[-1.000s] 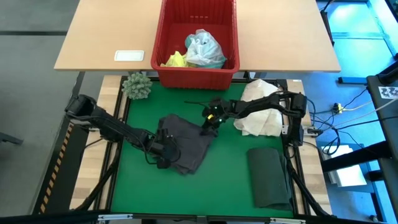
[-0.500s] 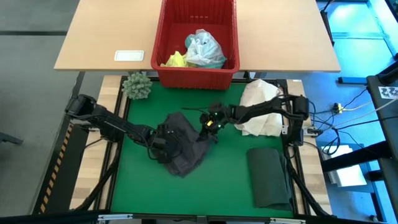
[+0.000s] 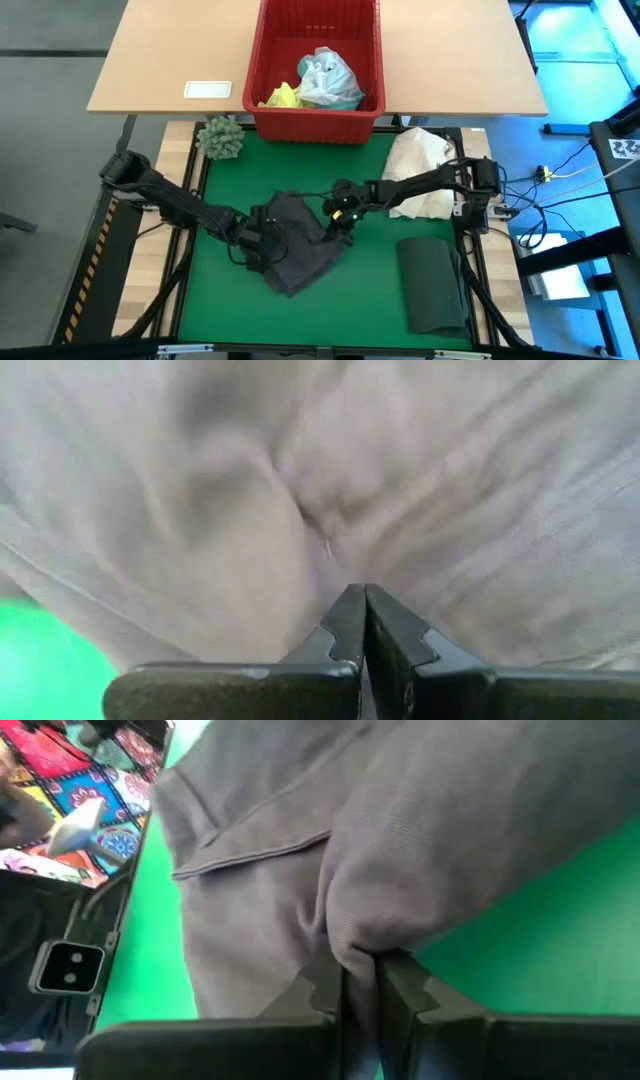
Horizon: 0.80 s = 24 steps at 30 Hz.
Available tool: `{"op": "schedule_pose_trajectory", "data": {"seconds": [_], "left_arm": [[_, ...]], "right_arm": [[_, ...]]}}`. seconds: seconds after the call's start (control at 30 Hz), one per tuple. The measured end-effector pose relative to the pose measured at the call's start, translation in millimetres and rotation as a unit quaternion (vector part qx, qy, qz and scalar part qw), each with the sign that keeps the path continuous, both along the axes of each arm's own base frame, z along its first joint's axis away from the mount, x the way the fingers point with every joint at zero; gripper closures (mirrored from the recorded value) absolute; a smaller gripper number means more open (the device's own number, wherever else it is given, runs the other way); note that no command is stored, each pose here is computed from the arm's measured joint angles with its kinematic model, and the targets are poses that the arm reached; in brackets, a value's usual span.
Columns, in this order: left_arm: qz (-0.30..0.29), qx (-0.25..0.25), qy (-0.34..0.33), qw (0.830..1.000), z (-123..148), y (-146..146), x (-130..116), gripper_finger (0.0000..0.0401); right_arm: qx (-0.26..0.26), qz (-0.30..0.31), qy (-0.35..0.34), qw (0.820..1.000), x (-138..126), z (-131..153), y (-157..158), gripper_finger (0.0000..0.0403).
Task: Fold Laundry from Bin
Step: Fold the gray short
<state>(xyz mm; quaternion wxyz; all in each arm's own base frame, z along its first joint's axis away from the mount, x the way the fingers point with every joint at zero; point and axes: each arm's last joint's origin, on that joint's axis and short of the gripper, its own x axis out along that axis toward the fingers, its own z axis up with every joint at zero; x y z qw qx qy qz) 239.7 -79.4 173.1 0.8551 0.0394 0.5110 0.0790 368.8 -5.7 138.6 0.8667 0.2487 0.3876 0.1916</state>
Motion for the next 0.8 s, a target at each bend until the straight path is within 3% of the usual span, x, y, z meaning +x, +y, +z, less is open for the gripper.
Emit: {"op": "schedule_pose_trajectory", "data": {"seconds": [0.23, 0.53, 0.8], "left_arm": [[-0.011, 0.025, -0.077, 0.997, 39, -5, -3, 0.0390], [-0.017, 0.064, -0.081, 0.994, 46, 9, -4, 0.0302], [-0.012, 0.011, -0.072, 0.997, 35, 56, 8, 0.0242]], "right_arm": [[-0.009, 0.002, 0.011, 1.000, -1, -2, 8, 0.0379], [-0.037, 0.043, 0.024, 0.998, -9, 1, 20, 0.0379], [-0.095, 0.013, 0.030, 0.995, -21, 26, 28, 0.0379]]}}
